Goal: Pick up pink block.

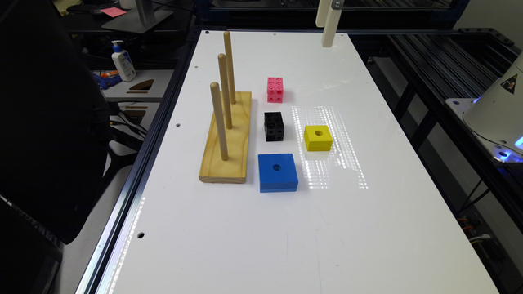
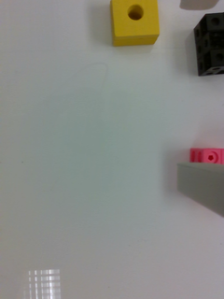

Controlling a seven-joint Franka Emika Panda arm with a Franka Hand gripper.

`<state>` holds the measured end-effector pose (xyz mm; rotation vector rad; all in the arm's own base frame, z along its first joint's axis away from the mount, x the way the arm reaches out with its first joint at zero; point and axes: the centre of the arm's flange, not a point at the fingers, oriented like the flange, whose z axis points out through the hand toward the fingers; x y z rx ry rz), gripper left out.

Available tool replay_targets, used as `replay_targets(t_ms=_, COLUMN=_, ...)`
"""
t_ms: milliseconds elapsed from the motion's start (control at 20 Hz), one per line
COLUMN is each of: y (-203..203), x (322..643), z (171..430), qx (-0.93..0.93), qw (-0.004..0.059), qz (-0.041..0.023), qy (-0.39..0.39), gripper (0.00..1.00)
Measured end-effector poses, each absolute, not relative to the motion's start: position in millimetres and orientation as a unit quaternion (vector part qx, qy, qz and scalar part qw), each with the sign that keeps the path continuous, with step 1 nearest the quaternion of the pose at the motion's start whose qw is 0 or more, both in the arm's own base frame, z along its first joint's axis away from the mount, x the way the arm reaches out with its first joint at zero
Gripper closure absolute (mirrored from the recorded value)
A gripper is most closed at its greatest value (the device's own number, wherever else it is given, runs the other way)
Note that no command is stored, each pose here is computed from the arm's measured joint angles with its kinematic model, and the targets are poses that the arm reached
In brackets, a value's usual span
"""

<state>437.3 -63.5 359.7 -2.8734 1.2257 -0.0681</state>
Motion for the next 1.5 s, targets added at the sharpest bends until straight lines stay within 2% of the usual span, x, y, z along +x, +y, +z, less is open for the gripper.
replay_targets(t_ms=200, y=-76.9, x=454.7, z=359.1, qx=-0.92, qw=0.0089, qz=-0.0226, qy=0.392, gripper=0.0)
replay_targets(t_ms=500, y=-88.2, x=472.4, z=352.1, qx=-0.92, qw=0.0099, qz=-0.0174, qy=0.392, gripper=0.0)
replay_targets(t_ms=1500, y=-126.2, x=465.2, z=352.2, qx=-0.92, qw=0.0081, qz=-0.0185, qy=0.391, gripper=0.0)
